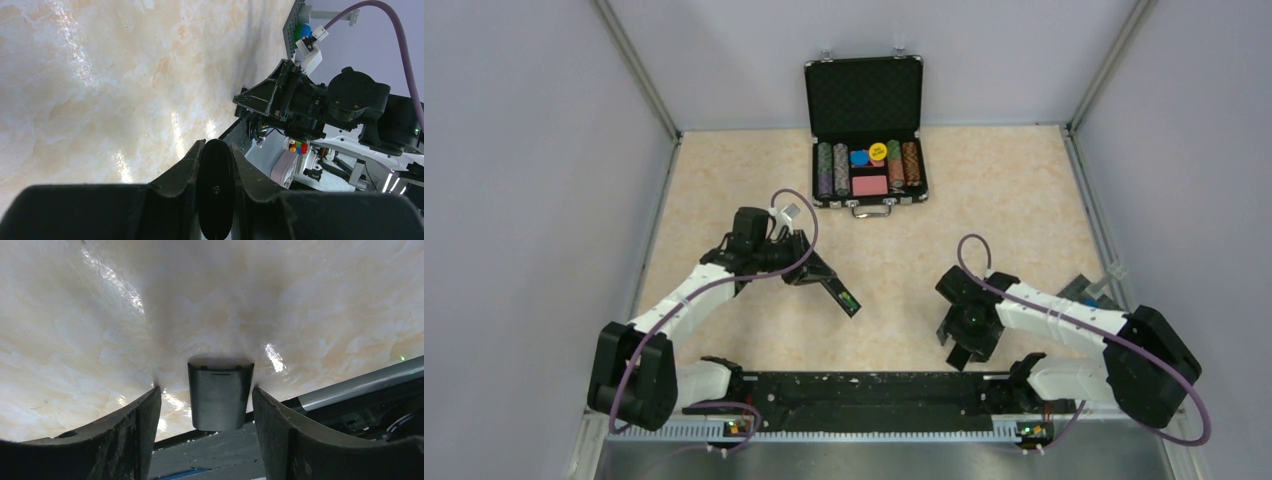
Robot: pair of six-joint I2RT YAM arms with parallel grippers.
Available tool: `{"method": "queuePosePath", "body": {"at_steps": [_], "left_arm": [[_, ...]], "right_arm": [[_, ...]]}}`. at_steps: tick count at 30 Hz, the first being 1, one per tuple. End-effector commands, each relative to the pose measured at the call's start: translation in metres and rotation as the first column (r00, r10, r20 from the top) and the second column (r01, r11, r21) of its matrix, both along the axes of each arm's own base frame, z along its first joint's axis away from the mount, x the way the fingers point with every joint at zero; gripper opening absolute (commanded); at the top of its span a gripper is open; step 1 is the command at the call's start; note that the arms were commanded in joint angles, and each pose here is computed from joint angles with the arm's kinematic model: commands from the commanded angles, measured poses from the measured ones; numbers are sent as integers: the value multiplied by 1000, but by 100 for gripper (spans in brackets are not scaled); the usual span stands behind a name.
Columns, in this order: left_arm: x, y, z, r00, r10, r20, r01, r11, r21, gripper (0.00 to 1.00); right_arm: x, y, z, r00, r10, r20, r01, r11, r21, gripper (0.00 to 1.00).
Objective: Load the batteries into the remote control
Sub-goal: Pick up the battery cover at the center of the board, then load the battery cover into the remote control.
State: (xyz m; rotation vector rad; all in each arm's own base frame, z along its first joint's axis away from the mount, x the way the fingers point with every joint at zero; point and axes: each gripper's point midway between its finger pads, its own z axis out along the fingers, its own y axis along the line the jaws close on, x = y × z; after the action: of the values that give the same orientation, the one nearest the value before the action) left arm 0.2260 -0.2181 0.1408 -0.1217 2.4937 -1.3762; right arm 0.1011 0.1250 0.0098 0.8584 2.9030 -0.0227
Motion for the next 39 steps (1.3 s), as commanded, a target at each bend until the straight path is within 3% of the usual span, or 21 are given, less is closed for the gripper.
{"method": "queuePosePath", "body": {"at_steps": [1, 7, 14, 20, 24, 29, 34, 36, 39], "left_arm": [[4, -1, 2, 1000, 11, 21, -10, 1000, -22, 0], [4, -2, 3, 1000, 7, 15, -6, 999, -35, 0], [-1, -9, 0, 1000, -9, -7, 8, 994, -105, 0], [-1, -23, -3, 998, -63, -1, 62, 980, -189, 0], [0, -34, 0, 995, -103, 18, 104, 962, -251, 0], [5, -47, 0, 984, -159, 86, 176, 949, -262, 0], [5, -63, 13, 960, -233, 156, 271, 911, -310, 0], [8, -67, 12, 960, -241, 146, 275, 911, -307, 0], [8, -75, 12, 951, -262, 163, 301, 906, -298, 0]], "right_arm": [[-13, -8, -13, 998, -42, -35, 42, 999, -6, 66], [-12, -5, -9, 999, -39, -24, 39, 999, 19, 62], [-7, -1, -12, 1000, 10, -6, -10, 1000, 29, 28], [33, 16, 16, 961, 217, 172, -227, 973, 42, 18], [58, 45, 57, 816, 423, 393, -492, 866, 88, 21], [64, 86, 112, 574, 574, 584, -757, 644, 110, 21], [52, 122, 152, 350, 650, 674, -914, 396, 93, 20], [49, 131, 159, 292, 681, 671, -939, 338, 65, 22], [47, 140, 155, 257, 752, 607, -954, 296, 37, 24]]}}
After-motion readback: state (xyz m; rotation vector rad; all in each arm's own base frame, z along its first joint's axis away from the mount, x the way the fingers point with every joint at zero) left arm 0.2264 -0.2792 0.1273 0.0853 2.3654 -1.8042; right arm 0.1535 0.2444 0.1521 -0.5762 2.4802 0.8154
